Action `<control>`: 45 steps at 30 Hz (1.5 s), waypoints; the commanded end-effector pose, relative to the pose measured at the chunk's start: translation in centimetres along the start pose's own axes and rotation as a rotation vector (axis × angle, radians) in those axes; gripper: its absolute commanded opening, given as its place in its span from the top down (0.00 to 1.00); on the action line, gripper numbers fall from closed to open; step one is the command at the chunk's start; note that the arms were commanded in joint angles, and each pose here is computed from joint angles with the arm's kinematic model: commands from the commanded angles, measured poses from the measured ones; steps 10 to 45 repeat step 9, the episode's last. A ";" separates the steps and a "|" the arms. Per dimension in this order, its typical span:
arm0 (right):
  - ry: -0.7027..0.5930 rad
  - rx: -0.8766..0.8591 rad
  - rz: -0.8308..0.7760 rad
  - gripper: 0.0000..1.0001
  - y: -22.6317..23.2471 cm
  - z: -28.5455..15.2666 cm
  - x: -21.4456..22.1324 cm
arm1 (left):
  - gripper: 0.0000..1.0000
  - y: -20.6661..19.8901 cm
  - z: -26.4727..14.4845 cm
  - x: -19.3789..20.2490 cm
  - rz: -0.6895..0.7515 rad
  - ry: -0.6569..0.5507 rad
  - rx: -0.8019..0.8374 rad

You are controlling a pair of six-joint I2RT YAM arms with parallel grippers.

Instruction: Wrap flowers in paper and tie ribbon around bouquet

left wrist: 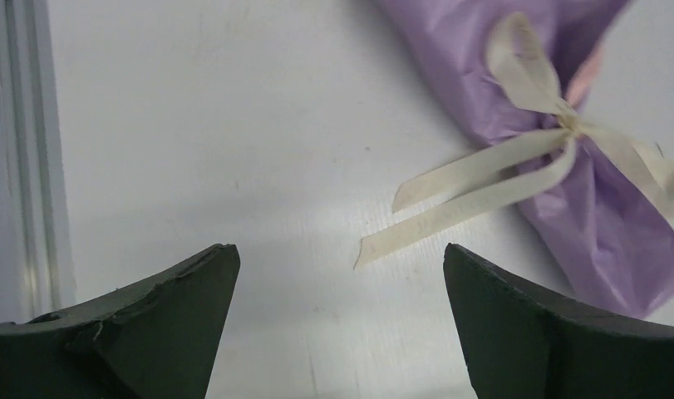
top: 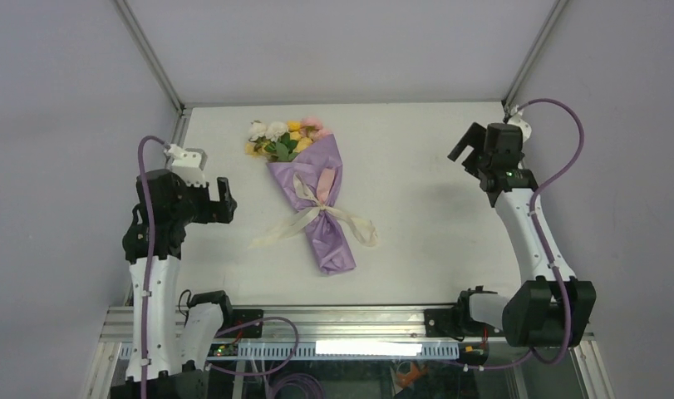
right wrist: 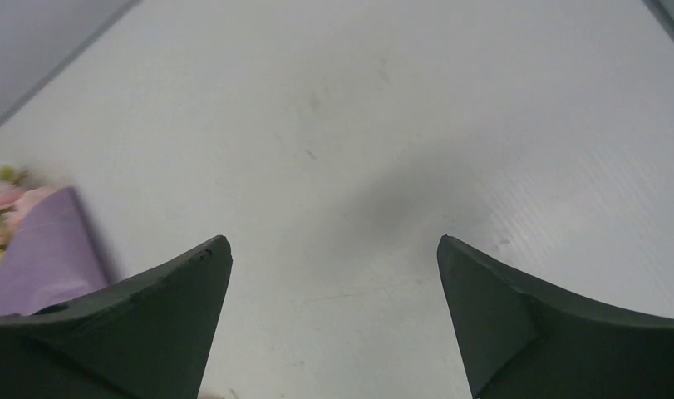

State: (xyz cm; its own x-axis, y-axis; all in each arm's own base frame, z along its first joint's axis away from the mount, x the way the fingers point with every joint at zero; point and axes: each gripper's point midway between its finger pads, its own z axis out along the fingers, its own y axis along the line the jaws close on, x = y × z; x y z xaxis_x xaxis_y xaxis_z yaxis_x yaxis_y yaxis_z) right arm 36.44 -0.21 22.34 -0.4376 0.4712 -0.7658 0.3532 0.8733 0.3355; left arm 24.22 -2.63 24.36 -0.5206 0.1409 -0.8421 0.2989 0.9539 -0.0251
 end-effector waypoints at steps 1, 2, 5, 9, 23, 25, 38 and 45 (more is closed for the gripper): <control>-0.136 0.255 0.055 0.01 -5.2 0.8 -0.3 | 0.01 5.9 1.0 2.9 -0.478 -0.055 -0.369; -0.131 0.264 0.049 0.01 -5.7 0.8 0.4 | 0.01 6.6 1.3 3.8 -0.520 -0.054 -0.411; -0.142 0.271 0.058 0.01 -6.6 1.1 1.8 | 0.01 7.5 2.2 6.0 -0.555 -0.045 -0.449; -0.166 0.266 0.076 0.01 -7.2 1.1 2.8 | 0.01 8.5 2.1 7.3 -0.507 -0.054 -0.506; -0.166 0.266 0.076 0.01 -7.2 1.1 2.8 | 0.01 8.5 2.1 7.3 -0.507 -0.054 -0.506; -0.166 0.266 0.076 0.01 -7.2 1.1 2.8 | 0.01 8.5 2.1 7.3 -0.507 -0.054 -0.506; -0.166 0.266 0.076 0.01 -7.2 1.1 2.8 | 0.01 8.5 2.1 7.3 -0.507 -0.054 -0.506; -0.166 0.266 0.076 0.01 -7.2 1.1 2.8 | 0.01 8.5 2.1 7.3 -0.507 -0.054 -0.506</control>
